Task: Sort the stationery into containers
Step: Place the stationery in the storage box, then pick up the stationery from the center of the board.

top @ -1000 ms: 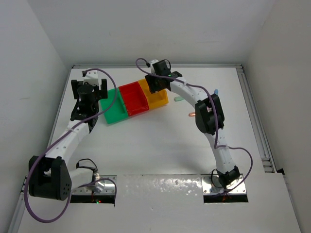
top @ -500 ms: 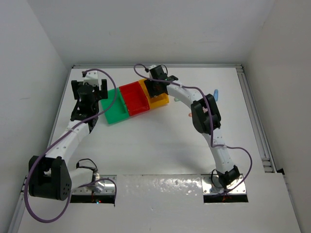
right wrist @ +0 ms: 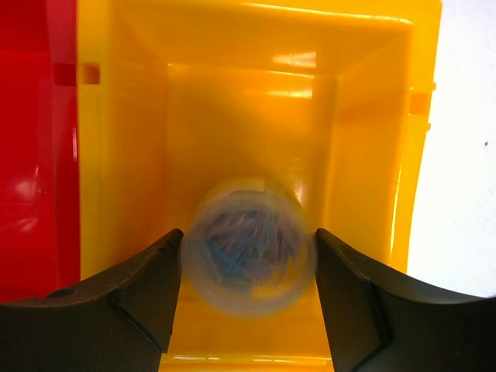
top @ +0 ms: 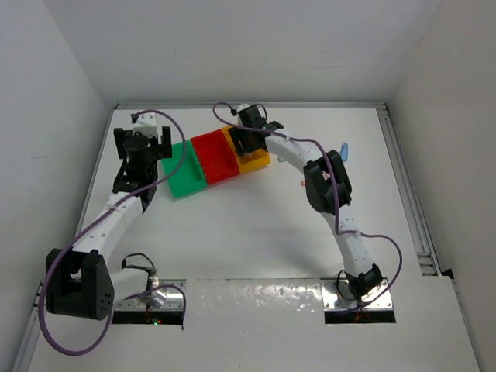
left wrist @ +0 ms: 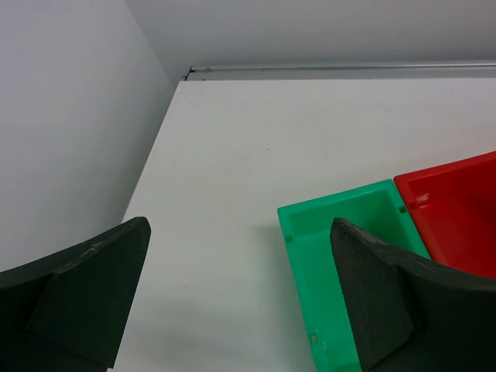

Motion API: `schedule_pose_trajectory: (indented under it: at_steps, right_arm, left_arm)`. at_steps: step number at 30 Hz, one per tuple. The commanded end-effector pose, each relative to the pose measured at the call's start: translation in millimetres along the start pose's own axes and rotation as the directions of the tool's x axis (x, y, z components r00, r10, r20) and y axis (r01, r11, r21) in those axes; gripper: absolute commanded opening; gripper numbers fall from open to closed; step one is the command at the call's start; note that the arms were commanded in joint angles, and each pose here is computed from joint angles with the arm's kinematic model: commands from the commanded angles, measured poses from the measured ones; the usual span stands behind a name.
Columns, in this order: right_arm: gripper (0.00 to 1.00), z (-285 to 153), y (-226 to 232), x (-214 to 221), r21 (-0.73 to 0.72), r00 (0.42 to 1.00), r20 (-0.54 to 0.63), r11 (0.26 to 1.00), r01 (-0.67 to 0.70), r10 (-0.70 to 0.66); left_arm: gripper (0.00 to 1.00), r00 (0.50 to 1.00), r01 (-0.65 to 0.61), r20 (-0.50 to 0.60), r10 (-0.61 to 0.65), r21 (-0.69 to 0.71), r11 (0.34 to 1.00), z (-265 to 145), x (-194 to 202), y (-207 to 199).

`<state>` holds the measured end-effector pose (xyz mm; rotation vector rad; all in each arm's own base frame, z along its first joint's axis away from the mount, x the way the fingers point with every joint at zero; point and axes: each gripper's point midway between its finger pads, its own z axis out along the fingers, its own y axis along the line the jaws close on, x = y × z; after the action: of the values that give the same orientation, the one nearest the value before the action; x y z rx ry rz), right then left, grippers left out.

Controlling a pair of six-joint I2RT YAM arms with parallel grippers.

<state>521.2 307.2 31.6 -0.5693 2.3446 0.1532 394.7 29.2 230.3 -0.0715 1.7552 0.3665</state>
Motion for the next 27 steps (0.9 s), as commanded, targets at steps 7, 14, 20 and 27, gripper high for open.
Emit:
schedule_pose_trajectory:
  at_steps: [7, 14, 20, 27]
  right_arm:
    - [0.70, -30, 7, -56, -0.007, 0.987, 0.162, 1.000, 0.011, -0.010]
    - [0.70, -73, 11, -94, -0.020, 0.967, 0.256, 1.000, 0.011, -0.006]
    - [0.70, -136, -2, -124, -0.001, 0.939, 0.345, 1.000, 0.016, -0.015]
    - [0.26, -183, -70, -81, -0.034, 0.965, 0.219, 0.990, -0.140, 0.144]
  left_arm:
    - [1.00, 0.996, 0.031, 0.077, -0.033, 0.024, 0.999, -4, -23, -4]
    - [1.00, 0.996, 0.017, 0.087, -0.022, 0.054, 0.998, -5, -27, -10]
    - [1.00, 0.995, -0.008, 0.099, -0.006, 0.137, 0.991, -8, -30, -26]
    - [1.00, 0.994, -0.052, 0.108, 0.023, 0.276, 0.960, -14, -36, -54]
